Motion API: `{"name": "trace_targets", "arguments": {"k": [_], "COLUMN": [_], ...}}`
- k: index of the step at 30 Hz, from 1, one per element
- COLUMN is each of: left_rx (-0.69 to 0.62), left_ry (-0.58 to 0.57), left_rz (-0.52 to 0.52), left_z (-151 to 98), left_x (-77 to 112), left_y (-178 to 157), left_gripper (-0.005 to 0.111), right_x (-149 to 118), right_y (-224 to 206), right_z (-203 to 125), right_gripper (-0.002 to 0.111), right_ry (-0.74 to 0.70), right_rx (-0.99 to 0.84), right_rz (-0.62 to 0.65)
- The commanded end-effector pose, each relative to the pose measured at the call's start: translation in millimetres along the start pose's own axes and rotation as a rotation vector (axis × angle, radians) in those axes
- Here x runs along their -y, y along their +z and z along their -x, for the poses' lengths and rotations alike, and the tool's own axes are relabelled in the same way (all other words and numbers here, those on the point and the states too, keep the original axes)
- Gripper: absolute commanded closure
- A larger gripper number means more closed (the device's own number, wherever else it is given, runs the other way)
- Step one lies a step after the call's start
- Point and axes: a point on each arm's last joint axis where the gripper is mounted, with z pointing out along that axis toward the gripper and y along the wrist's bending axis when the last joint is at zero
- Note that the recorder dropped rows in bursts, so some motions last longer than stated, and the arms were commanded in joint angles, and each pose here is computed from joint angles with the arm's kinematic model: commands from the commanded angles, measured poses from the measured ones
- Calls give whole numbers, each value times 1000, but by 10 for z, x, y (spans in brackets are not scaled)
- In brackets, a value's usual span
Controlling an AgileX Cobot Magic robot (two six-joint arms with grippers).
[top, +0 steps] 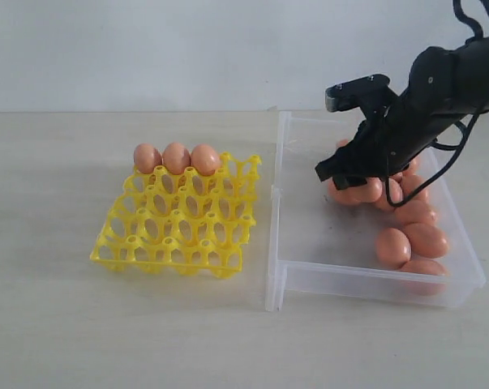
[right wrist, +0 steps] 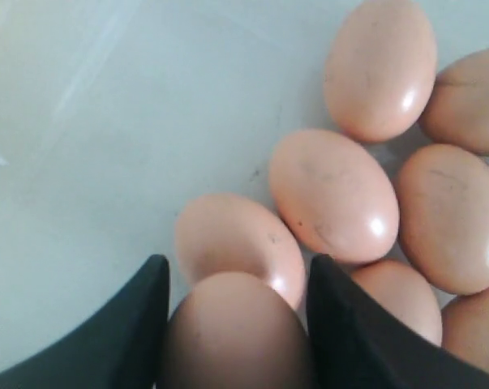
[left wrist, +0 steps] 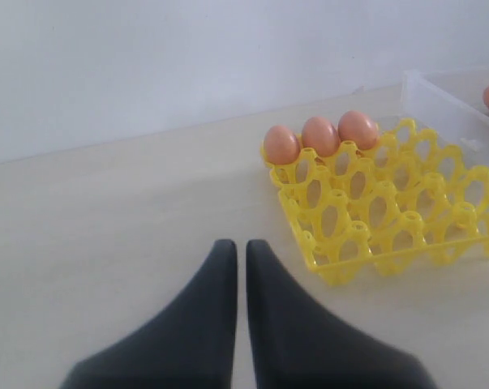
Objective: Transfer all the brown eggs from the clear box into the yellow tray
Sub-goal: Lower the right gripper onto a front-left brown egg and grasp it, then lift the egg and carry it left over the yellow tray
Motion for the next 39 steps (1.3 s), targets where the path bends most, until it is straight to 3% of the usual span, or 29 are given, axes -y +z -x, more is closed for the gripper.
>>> {"name": "trace_targets", "arguments": {"k": [1,13,25,32,39], "left_rx": [4,4,4,4,4], "left_ry": [3,3,3,3,3], "left_rz": [-4,-4,-4,-4,-4], "left_z": [-7,-7,-7,-7,-7], "left_x": [3,3,3,3,3], "left_y": [1,1,1,1,1], "left_gripper": [103,103,103,103,103], "right_x": [-11,-103,-818,-1052,-1155], "right_y": [-207,-245,-368,-454,-277], "right_z": [67,-78,164,253,274], "right_gripper": [108,108,108,108,108], "right_ry": [63,140,17,42,55], "right_rx": [111,330,632,794,926], "right_rz": [7,-44,-38,57,181]}}
